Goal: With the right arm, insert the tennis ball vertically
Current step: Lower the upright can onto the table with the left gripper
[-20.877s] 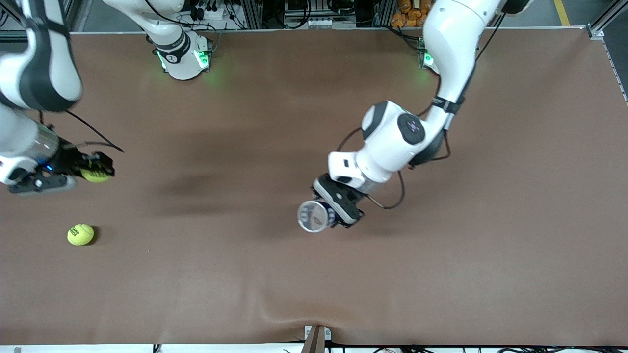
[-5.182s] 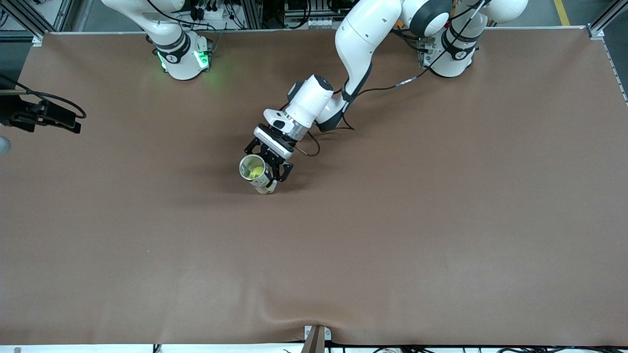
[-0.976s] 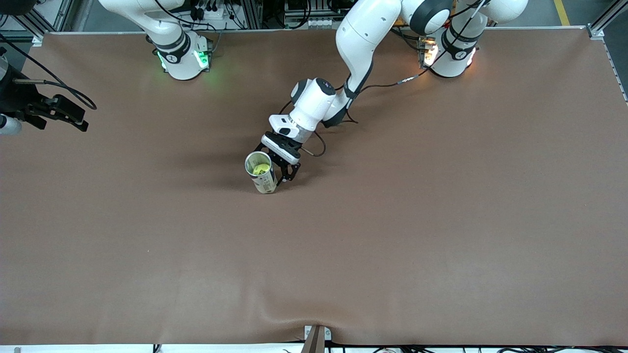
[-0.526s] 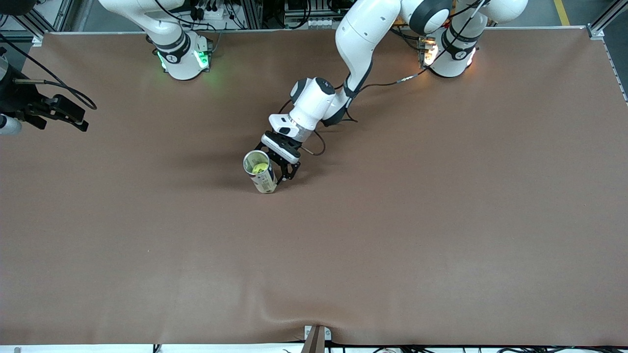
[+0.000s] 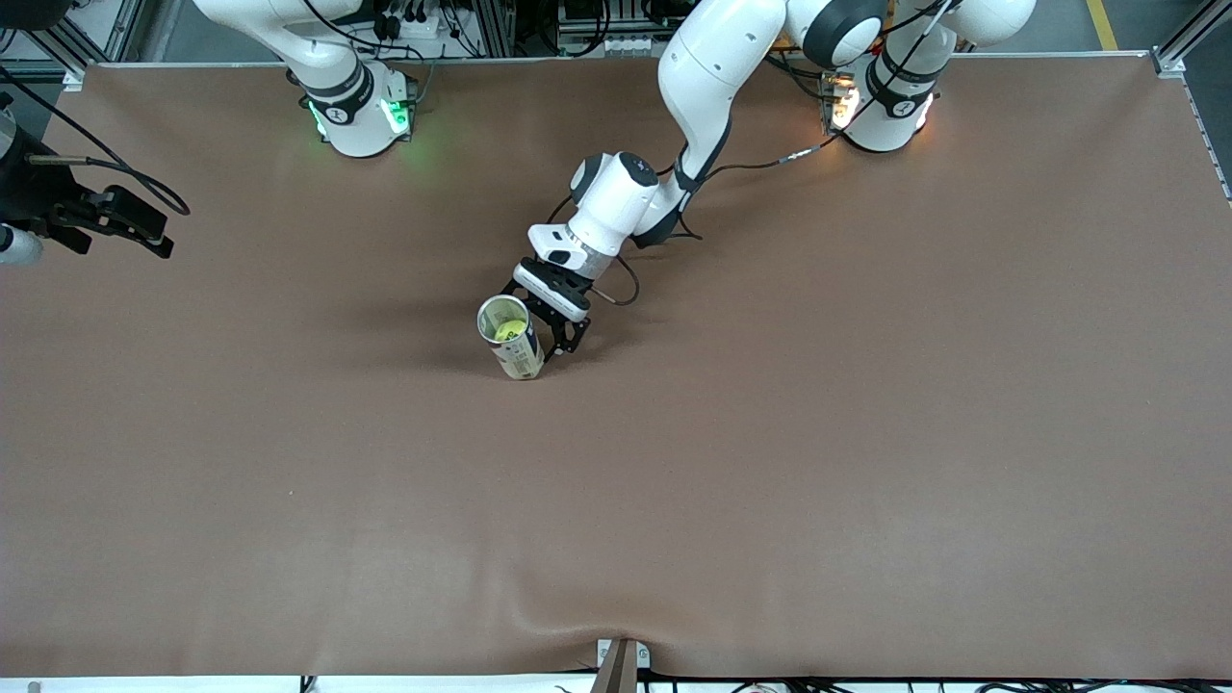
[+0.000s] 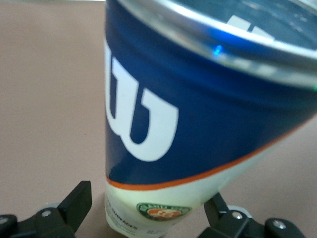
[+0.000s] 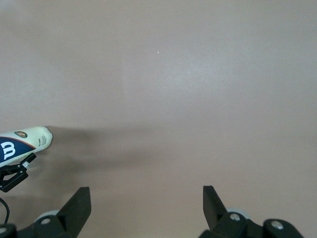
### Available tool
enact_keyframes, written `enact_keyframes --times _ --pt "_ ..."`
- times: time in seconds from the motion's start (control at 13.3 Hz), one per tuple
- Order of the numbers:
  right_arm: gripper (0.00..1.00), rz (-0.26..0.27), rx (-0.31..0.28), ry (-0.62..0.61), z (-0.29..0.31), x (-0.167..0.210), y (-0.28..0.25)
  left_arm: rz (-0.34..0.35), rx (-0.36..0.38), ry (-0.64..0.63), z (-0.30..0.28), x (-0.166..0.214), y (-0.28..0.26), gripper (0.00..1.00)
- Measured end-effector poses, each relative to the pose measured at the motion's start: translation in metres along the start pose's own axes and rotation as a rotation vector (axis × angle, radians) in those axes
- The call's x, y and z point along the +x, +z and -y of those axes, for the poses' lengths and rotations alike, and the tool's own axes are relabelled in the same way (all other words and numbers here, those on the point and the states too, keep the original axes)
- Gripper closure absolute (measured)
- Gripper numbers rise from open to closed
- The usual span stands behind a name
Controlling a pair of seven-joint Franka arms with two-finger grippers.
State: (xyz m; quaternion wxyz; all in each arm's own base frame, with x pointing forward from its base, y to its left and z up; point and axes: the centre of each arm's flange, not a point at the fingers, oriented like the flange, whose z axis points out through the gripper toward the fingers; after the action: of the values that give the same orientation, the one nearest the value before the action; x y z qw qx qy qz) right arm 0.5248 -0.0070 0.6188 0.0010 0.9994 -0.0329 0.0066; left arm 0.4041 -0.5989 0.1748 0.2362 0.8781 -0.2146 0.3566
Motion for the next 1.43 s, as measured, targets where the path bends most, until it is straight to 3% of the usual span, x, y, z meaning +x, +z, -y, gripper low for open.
enact_keyframes --times 1.43 --pt "0.0 0.003 0.0 0.0 0.0 0.0 0.0 0.04 0.007 -0.08 -0.009 -0.024 -0.002 0.0"
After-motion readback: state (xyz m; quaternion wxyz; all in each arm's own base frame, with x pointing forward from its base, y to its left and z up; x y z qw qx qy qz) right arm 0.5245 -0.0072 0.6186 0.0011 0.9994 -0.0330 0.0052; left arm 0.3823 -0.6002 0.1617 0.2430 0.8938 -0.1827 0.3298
